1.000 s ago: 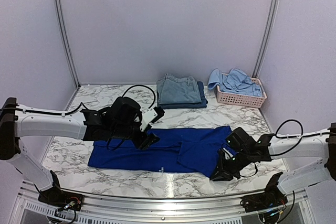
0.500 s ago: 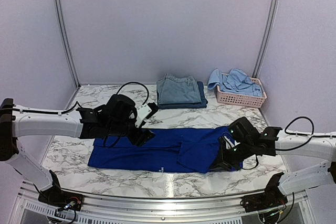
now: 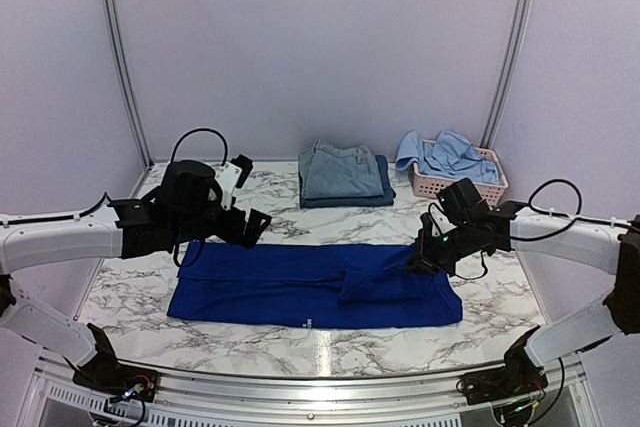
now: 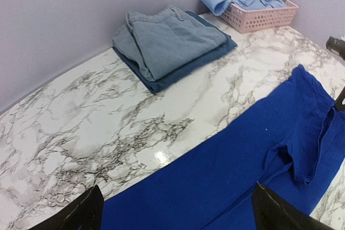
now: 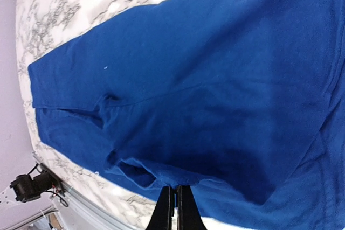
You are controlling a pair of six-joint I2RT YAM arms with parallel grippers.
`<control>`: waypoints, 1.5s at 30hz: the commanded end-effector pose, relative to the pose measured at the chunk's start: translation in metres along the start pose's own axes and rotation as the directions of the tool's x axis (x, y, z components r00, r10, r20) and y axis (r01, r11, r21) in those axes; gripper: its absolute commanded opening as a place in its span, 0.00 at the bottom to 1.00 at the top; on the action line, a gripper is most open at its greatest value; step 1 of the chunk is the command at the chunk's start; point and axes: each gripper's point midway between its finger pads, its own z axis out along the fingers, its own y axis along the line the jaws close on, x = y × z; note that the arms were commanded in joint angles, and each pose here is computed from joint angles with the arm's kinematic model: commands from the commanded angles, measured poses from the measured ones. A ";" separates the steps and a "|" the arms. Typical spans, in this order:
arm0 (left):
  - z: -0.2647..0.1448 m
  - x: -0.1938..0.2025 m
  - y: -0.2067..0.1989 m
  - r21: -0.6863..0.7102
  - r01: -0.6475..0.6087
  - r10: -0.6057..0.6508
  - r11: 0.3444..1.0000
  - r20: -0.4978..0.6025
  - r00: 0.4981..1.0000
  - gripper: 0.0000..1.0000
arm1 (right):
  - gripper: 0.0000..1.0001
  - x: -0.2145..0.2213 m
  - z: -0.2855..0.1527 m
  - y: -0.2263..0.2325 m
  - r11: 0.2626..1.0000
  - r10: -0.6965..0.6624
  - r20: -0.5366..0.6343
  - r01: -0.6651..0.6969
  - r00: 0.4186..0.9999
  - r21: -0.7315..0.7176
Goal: Fold and stack the mixed laundry pile
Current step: Fold the 1/3-folded T-shirt at the center of the board, then move the rectangle-folded T-shirt to the center of the board.
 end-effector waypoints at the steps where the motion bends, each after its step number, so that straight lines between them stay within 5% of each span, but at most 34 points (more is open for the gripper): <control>1: -0.015 -0.017 0.034 -0.106 0.136 -0.126 0.985 0.088 0.988 0.99 | 0.00 -0.023 0.008 -0.011 0.998 -0.048 0.014 0.047 0.999 0.050; 14: -0.015 0.046 0.083 -0.192 0.390 -0.415 0.901 -0.116 0.902 0.99 | 0.00 -0.061 0.011 -0.050 0.991 -0.024 0.069 0.015 0.997 0.134; 17: -0.015 0.061 0.081 -0.207 0.410 -0.446 0.888 -0.175 0.878 0.99 | 0.27 -0.058 0.016 -0.045 0.992 -0.059 0.010 0.058 0.998 0.115; 20: -0.019 0.073 0.072 -0.185 0.451 -0.484 0.873 -0.221 0.847 0.99 | 0.40 -0.063 0.004 -0.038 0.986 -0.115 0.024 0.111 0.993 0.125; 28: -0.030 0.123 0.051 -0.181 0.532 -0.559 0.827 -0.361 0.747 0.99 | 0.41 -0.042 -0.001 -0.009 0.973 -0.229 -0.043 0.230 0.973 0.018; 34: -0.016 0.137 0.057 -0.232 0.462 -0.516 0.856 -0.420 0.746 0.98 | 0.39 0.008 0.036 0.003 0.967 -0.252 -0.172 0.255 0.952 -0.003; 41: 0.036 0.134 0.046 -0.181 0.388 -0.419 0.904 -0.560 0.715 0.65 | 0.37 0.019 0.057 -0.014 0.969 -0.215 -0.218 0.235 0.952 0.072; 45: 0.052 0.149 0.050 -0.222 0.359 -0.417 0.907 -0.601 0.682 0.59 | 0.37 0.014 0.055 -0.020 0.962 -0.214 -0.214 0.244 0.953 0.124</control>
